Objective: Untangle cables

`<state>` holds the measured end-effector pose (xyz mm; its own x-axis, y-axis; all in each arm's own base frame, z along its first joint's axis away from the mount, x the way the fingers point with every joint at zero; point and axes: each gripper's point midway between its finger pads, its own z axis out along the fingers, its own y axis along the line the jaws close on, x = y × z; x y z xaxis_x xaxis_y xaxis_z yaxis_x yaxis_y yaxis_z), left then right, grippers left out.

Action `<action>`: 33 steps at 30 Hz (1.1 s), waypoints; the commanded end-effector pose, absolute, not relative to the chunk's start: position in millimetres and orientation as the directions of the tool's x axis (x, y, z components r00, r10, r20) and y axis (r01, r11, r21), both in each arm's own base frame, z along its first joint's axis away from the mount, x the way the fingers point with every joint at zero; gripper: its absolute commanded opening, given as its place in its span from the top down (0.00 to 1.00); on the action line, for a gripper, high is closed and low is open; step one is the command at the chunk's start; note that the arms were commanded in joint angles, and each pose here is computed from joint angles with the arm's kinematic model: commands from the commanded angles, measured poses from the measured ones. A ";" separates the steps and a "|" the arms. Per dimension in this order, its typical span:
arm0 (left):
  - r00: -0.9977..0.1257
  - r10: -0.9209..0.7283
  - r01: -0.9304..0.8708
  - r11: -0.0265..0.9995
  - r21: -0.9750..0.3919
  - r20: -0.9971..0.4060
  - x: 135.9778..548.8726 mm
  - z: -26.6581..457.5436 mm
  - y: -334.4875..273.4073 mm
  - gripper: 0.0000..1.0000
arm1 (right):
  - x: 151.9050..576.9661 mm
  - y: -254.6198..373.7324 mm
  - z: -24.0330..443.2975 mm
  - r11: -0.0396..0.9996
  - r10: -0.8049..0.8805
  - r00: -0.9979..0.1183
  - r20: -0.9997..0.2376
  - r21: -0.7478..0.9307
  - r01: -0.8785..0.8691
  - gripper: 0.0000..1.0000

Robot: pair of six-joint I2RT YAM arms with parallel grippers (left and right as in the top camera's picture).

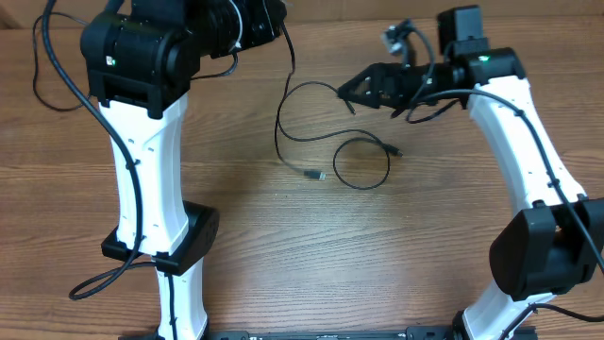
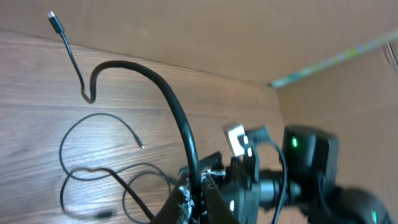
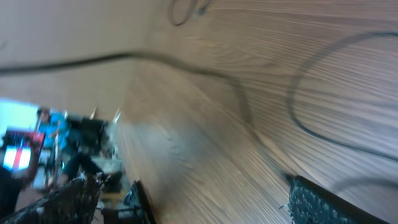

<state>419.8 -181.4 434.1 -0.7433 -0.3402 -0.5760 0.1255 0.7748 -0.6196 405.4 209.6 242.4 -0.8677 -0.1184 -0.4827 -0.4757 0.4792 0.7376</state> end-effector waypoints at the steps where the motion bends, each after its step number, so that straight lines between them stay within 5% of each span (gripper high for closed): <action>1: -0.730 -0.440 -0.013 0.774 -0.632 -0.523 433.8 421.4 -163.1 0.96 | 384.0 225.4 291.8 0.420 -0.159 -0.756 -0.634 0.650 -0.633 0.05; 15: -0.867 -0.480 -0.212 0.599 -0.772 -0.134 421.3 384.3 -202.4 0.96 | 386.2 265.4 350.1 0.635 -0.095 -0.582 -0.807 0.401 -0.660 0.06; 31: -0.869 -0.494 -0.291 0.463 -0.837 0.028 416.8 398.6 -208.0 0.96 | 390.8 268.5 352.1 0.658 -0.084 -0.565 -0.821 0.380 -0.650 0.42; 33: -0.862 -0.505 -0.300 0.453 -0.839 0.035 419.0 399.4 -204.6 0.96 | 390.9 268.2 351.7 0.660 -0.084 -0.566 -0.820 0.380 -0.648 0.52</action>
